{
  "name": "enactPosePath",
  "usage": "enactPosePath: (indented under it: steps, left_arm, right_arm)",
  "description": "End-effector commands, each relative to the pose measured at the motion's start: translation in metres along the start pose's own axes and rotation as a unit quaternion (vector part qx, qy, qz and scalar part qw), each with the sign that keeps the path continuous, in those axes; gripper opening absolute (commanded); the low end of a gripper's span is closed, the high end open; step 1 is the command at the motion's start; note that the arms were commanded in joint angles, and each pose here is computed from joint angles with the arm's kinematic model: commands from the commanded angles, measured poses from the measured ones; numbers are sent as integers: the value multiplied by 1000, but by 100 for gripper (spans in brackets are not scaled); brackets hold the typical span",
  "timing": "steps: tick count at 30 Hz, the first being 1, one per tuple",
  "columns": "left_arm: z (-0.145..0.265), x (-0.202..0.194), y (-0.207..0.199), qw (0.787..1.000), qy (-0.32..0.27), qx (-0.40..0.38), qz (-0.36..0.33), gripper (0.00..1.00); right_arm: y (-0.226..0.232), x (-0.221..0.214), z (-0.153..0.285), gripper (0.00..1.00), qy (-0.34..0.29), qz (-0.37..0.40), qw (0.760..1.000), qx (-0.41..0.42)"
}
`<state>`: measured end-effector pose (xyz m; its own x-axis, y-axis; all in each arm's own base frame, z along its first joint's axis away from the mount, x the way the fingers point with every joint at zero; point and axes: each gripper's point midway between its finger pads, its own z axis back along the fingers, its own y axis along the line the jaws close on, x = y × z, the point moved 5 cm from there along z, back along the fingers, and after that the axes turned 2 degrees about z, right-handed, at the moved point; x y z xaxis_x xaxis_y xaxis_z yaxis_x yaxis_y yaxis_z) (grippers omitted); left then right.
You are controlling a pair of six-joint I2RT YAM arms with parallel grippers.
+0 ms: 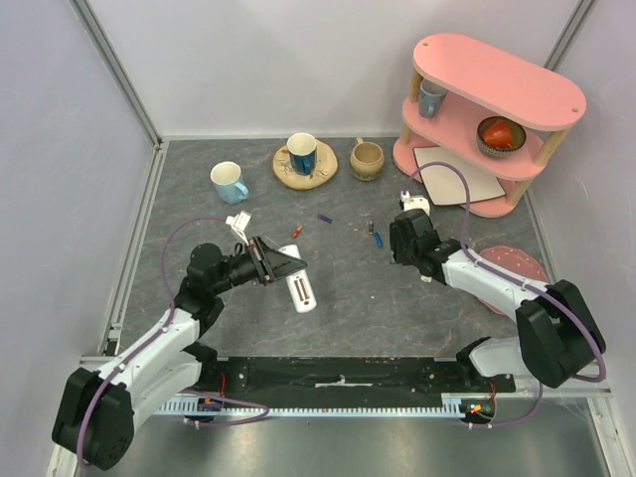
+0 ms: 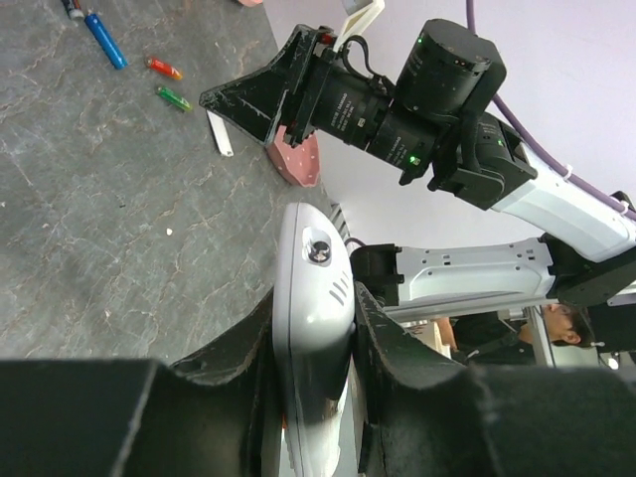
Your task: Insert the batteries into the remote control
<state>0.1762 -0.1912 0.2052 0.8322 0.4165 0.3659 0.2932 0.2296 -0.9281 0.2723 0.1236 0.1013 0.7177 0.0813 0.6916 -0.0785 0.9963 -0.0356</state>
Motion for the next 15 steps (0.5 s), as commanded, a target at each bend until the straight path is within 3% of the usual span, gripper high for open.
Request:
enactPosePath:
  steps: [1, 9, 15]
  left_arm:
    - [6, 4, -4, 997, -36, -16, -62, 2]
    - [13, 0, 1, 994, -72, -44, -63, 2]
    - [12, -5, -13, 994, -21, -69, -77, 2]
  right_arm:
    - [1, 17, 7, 59, -55, -51, 997, 0]
    - [-6, 13, 3, 64, -52, -58, 996, -34]
    - [-5, 8, -8, 65, -27, -38, 998, -44]
